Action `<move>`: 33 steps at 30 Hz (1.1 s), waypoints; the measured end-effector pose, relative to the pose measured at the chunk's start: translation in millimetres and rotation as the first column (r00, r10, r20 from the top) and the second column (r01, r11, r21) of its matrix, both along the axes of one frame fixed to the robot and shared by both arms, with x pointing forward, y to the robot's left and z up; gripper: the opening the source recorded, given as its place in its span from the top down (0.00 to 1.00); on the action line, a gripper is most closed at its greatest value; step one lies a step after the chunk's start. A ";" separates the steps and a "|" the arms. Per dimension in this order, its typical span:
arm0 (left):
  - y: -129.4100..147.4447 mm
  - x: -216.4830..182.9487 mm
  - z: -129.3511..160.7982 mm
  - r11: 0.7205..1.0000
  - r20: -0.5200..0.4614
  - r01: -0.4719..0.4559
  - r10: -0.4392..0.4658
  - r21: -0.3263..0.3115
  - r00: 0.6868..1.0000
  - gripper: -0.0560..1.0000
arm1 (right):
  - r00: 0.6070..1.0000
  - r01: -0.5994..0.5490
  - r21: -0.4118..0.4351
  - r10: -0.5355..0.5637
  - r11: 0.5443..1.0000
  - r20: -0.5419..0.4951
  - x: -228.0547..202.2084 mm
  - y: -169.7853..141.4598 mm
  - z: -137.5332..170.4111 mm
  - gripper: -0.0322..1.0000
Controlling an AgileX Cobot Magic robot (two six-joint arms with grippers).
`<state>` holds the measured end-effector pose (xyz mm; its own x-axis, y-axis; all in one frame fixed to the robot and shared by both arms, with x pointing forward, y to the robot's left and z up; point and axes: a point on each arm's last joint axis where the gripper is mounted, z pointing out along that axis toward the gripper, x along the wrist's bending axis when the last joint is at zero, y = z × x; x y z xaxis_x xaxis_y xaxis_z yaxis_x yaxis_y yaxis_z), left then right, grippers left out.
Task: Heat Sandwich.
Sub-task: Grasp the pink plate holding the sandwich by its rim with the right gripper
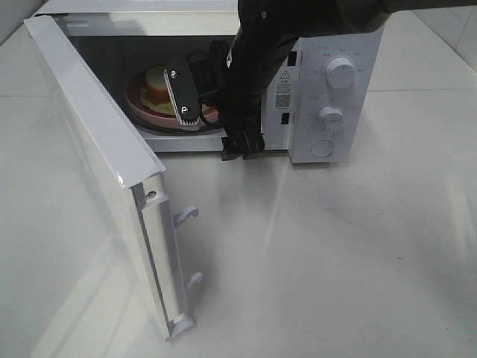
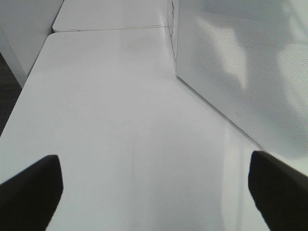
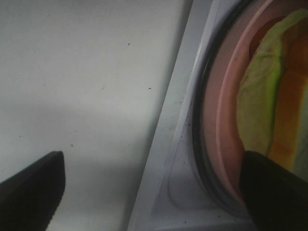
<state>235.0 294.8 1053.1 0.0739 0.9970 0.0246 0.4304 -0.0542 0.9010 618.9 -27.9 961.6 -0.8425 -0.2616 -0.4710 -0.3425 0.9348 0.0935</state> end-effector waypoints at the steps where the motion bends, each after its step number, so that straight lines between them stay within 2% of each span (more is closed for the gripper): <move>1: 0.0 0.0 0.0 1.000 0.000 0.000 0.000 0.000 1.000 0.01 | 1.000 0.000 0.002 0.000 1.000 0.002 2.8 2.1 -2.6 0.07; 21: 0.0 0.0 0.0 1.000 0.000 0.000 0.000 0.000 1.000 0.01 | 0.999 0.053 0.020 -0.053 0.998 0.003 40.8 10.4 -35.4 0.09; 25: 0.0 0.0 0.0 1.000 0.000 0.000 0.000 0.000 1.000 0.01 | 0.998 0.059 0.009 -0.059 0.998 0.002 43.5 6.7 -38.9 0.15; 33: 0.0 0.0 0.0 1.000 0.000 0.000 0.000 0.000 1.000 0.01 | 0.998 0.051 0.015 -0.051 0.999 0.034 46.4 7.1 -37.3 0.18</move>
